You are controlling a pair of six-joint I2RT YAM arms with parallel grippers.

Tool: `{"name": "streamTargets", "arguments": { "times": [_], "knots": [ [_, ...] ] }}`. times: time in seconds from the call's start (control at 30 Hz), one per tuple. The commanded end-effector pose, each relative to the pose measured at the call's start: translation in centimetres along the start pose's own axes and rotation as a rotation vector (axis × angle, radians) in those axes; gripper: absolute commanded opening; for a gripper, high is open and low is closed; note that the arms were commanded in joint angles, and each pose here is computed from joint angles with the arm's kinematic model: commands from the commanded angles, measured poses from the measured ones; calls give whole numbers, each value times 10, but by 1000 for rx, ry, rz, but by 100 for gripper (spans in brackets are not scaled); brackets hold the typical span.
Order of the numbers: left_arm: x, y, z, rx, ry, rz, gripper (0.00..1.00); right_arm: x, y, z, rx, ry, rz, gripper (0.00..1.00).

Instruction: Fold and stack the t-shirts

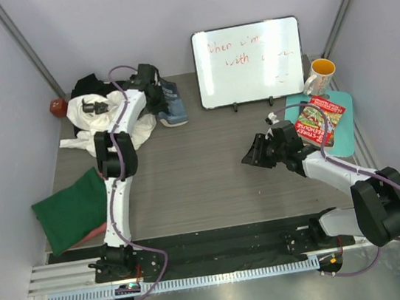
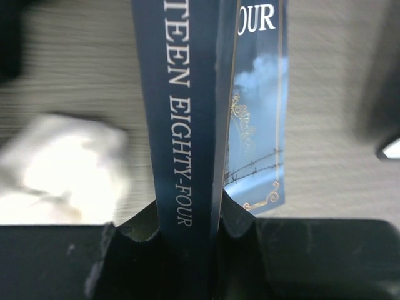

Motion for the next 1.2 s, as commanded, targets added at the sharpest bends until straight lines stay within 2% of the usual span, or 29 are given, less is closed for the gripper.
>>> {"name": "streamTargets", "arguments": {
  "times": [0.0, 0.33, 0.37, 0.4, 0.43, 0.47, 0.5, 0.57, 0.87, 0.97, 1.0, 1.07, 1.17],
  "knots": [
    [29, -23, -14, 15, -73, 82, 0, -6, 0, 7, -40, 13, -27, 41],
    [28, -30, -15, -8, -43, 58, 0, -4, 1, 7, -40, 14, -31, 41],
    [28, -29, -14, -10, -46, 57, 2, -4, 1, 6, -38, 13, -28, 41],
    [27, -28, -15, -5, -48, 53, 8, -4, 1, 6, -38, 11, -30, 41],
    [26, -27, -16, -5, -51, 47, 26, -3, 0, 7, -38, 12, -26, 41],
    [25, -24, -16, -4, -54, 43, 34, -3, 1, 6, -39, 11, -26, 41],
    [22, -22, -14, -19, -55, 29, 50, -3, 1, 7, -40, 11, -25, 41],
    [19, -15, -12, -32, -56, 7, 64, -3, 0, 7, -43, 10, -24, 41],
    [1, 12, -1, -105, -39, -95, 77, -9, 4, 11, -52, 31, -46, 41],
    [-12, 36, -9, -55, -10, -135, 79, -10, 4, 10, -46, 41, -48, 41],
    [-23, 54, -16, -24, -7, -178, 84, -8, 3, 8, -40, 35, -46, 41],
    [-30, 70, -22, 1, -10, -209, 87, -7, 3, 7, -38, 28, -46, 41],
    [-41, 102, -26, 5, -9, -268, 88, -18, 6, 9, -32, 36, -110, 42]
  ]
}}
Point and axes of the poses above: each gripper's point midway between its finger pads, its own y axis back along the fingers, its own z axis along the line the jaws close on, x = y × z, the point moved 4 cm from there along y, back along the fingers, and after that the axes turned 7 degrees about y, right-handed, at the moved point
